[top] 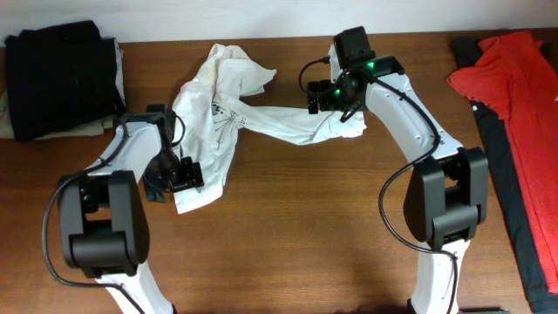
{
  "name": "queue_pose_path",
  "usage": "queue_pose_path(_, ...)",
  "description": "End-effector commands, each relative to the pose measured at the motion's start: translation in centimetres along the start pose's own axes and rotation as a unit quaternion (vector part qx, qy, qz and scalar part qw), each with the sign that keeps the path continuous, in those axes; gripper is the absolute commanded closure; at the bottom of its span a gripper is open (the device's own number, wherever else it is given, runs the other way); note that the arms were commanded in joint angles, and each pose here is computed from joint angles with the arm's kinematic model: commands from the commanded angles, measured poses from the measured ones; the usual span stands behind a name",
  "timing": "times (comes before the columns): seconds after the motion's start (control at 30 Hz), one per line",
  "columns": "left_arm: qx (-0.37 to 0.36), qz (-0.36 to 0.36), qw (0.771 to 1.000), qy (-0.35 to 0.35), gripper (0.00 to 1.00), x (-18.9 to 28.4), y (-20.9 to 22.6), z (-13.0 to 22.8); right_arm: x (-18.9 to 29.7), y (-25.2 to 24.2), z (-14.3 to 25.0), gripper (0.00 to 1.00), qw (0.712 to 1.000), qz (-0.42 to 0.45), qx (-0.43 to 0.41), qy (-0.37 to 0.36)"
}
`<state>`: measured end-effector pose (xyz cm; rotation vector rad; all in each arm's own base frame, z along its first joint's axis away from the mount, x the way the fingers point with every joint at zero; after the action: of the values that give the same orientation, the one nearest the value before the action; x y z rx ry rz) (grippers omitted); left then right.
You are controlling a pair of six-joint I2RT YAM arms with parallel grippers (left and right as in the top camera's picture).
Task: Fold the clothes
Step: 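Grasp the shirt's left edge with the left gripper, then pull the shirt sleeve rightward with the right gripper to spread it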
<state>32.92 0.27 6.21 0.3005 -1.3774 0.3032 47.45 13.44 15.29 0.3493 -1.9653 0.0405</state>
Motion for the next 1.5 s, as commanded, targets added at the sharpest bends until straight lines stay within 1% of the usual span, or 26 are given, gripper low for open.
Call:
queue_pose_path(0.0, 0.014, -0.012, 1.000, 0.015, 0.24, -1.9, 0.3, 0.2, 0.4, -0.4, -0.2, 0.01, 1.000, 0.006, -0.001, -0.004)
queue_pose_path(0.1, 0.013, -0.012, 1.000, 0.015, 0.39, -2.7, 0.5, 0.5, 0.4, -0.4, -0.2, 0.01, 1.000, 0.006, -0.001, -0.004)
queue_pose_path(0.2, 0.015, -0.011, 1.000, 0.024, 0.40, -4.1, 0.8, 1.4, 0.4, -0.4, -0.2, 0.01, 1.000, 0.006, -0.001, -0.004)
queue_pose_path(0.27, 0.016, -0.011, 0.999, 0.034, 0.49, -4.8, 1.0, 2.1, 0.4, -0.4, -0.2, 0.01, 1.000, 0.006, -0.001, -0.004)
queue_pose_path(0.3, 0.016, -0.012, 0.999, 0.038, 0.67, -5.0, 1.0, 2.3, 0.4, -0.4, -0.2, 0.01, 1.000, 0.006, -0.001, -0.004)
queue_pose_path(0.33, 0.016, -0.013, 0.999, 0.039, 0.80, -5.0, 1.1, 2.3, 0.4, -0.4, -0.2, 0.01, 1.000, 0.006, -0.001, -0.004)
queue_pose_path(0.37, 0.016, -0.013, 0.999, 0.038, 0.99, -5.0, 1.1, 2.3, 0.4, -0.4, -0.2, 0.01, 1.000, 0.006, -0.001, -0.004)
queue_pose_path(0.43, 0.016, -0.012, 0.999, 0.038, 0.99, -5.0, 1.0, 2.3, 0.4, -0.7, -0.1, 0.01, 1.000, 0.018, -0.002, -0.004)
queue_pose_path(0.5, 0.033, -0.013, 0.999, 0.038, 0.99, -4.3, 1.1, 2.1, 0.6, -2.1, 0.3, 0.01, 0.995, 0.077, -0.055, 0.004)
queue_pose_path(0.57, 0.046, -0.007, 0.999, 0.029, 0.99, -2.6, 1.5, 1.7, 0.8, -3.5, 0.9, 0.01, 0.990, 0.103, -0.093, 0.016)
queue_pose_path(0.6, 0.050, -0.001, 0.999, 0.017, 0.99, -1.4, 1.7, 1.4, 0.9, -4.1, 1.2, 0.01, 0.989, 0.101, -0.101, 0.023)
queue_pose_path(0.63, 0.057, 0.012, 0.998, -0.013, 0.99, 0.5, 2.0, 1.0, 1.0, -4.7, 1.6, 0.01, 0.989, 0.090, -0.111, 0.034)
queue_pose_path(0.7, 0.060, 0.029, 0.996, -0.054, 0.99, 2.9, 2.2, 0.9, 1.1, -4.6, 2.0, 0.01, 0.990, 0.042, -0.126, 0.048)
queue_pose_path(0.8, 0.067, 0.041, 0.994, -0.082, 0.99, 4.6, 2.7, 0.9, 1.2, -3.6, 2.6, 0.01, 0.989, -0.011, -0.134, 0.068)
queue_pose_path(0.9, 0.067, 0.041, 0.993, -0.084, 0.99, 4.7, 2.7, 0.8, 0.5, -2.1, 4.1, 0.01, 0.987, -0.015, -0.125, 0.102)
queue_pose_path(1.07, 0.067, 0.040, 0.994, -0.080, 0.99, 4.7, 2.7, 1.0, -2.4, -0.8, 4.8, 0.01, 0.991, -0.022, -0.103, 0.080)
queue_pose_path(1.13, 0.067, 0.039, 0.994, -0.077, 0.99, 4.6, 2.8, 1.1, -3.2, -1.4, 5.3, 0.01, 0.989, -0.004, -0.127, 0.079)
queue_pose_path(1.23, 0.067, 0.039, 0.994, -0.077, 0.99, 4.6, 2.8, 1.1, -3.8, -1.4, 5.6, 0.01, 0.988, -0.005, -0.128, 0.081)
queue_pose_path(1.37, 0.067, 0.039, 0.994, -0.077, 0.99, 4.6, 2.8, 1.1, -4.5, -1.2, 5.8, 0.01, 0.984, -0.003, -0.156, 0.086)
queue_pose_path(1.43, 0.067, 0.039, 0.994, -0.077, 0.99, 4.6, 2.8, 1.1, -5.7, -1.3, 6.1, 0.03, 0.981, 0.000, -0.169, 0.092)
queue_pose_path(1.47, 0.067, 0.039, 0.994, -0.077, 0.99, 4.6, 2.8, 1.1, -6.4, -1.5, 6.3, 0.09, 0.980, 0.001, -0.174, 0.095)
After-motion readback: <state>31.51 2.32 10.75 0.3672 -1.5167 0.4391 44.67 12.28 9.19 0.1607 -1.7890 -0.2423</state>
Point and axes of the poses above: each gripper's point midway between its finger pads, its own x axis back along the fingers, its own y axis along the line the jaws close on, z = x × y, the point moved 6 cm from there along x, back along the fingers, and after that the axes turned 8 degrees about x, right-handed, at the moved point
